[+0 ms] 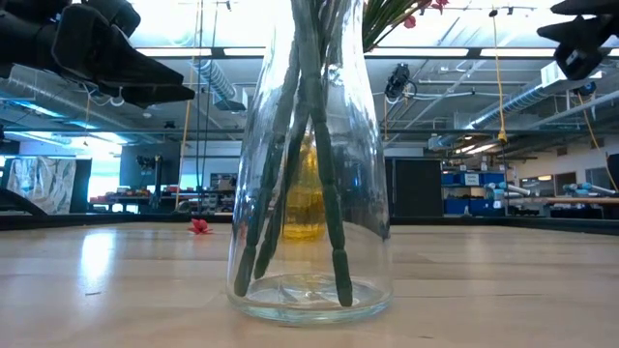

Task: Sort flowers into vase by color
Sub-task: Return to Home Position

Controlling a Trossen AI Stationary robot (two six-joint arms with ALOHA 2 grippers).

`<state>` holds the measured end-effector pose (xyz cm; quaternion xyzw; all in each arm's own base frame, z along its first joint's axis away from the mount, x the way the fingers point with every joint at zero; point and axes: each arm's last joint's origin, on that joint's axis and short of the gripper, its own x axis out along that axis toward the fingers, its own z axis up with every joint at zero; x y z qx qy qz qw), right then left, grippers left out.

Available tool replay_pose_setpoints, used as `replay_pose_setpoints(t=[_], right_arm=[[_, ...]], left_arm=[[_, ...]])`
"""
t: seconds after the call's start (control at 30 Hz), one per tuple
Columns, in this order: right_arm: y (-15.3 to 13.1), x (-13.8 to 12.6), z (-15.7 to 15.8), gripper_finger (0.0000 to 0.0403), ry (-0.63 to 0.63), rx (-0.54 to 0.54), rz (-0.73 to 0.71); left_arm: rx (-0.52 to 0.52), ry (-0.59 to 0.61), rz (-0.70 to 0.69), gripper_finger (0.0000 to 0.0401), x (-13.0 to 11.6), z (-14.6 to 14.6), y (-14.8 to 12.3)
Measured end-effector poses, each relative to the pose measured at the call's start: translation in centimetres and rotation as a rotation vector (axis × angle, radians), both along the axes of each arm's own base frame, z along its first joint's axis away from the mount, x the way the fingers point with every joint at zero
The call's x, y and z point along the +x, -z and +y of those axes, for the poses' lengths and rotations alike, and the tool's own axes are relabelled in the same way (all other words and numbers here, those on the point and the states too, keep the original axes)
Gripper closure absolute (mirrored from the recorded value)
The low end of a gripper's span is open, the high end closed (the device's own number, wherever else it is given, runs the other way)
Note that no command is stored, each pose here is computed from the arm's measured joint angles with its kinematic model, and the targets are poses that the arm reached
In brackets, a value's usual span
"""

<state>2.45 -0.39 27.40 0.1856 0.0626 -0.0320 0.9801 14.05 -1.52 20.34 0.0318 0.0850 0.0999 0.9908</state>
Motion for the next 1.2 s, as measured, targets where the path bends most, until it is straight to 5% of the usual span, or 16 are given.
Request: replay_pose_setpoints(t=[0.5,0.9,1.03,1.2], right_arm=[[0.4,0.7,0.5,0.0254,-0.002,0.051,-0.039],[-1.3,0.6,1.5,0.0274,-0.347,0.084,-0.184],[-1.5,0.6,1.4,0.0284,-0.329,0.028,-0.212],[-1.1,1.0,1.7,0.0295,-0.34,0.083,-0.218]], left_arm=[[-0.014,-0.002,-0.003,0.0066,0.0,0.0,0.0],[-0.064,-0.012,0.003,0.0066,0.0,0.0,0.2],[-0.114,-0.02,-0.015,0.0066,0.0,0.0,0.1],[-0.123,-0.019,-0.041,0.0066,0.0,0.0,-0.1]])
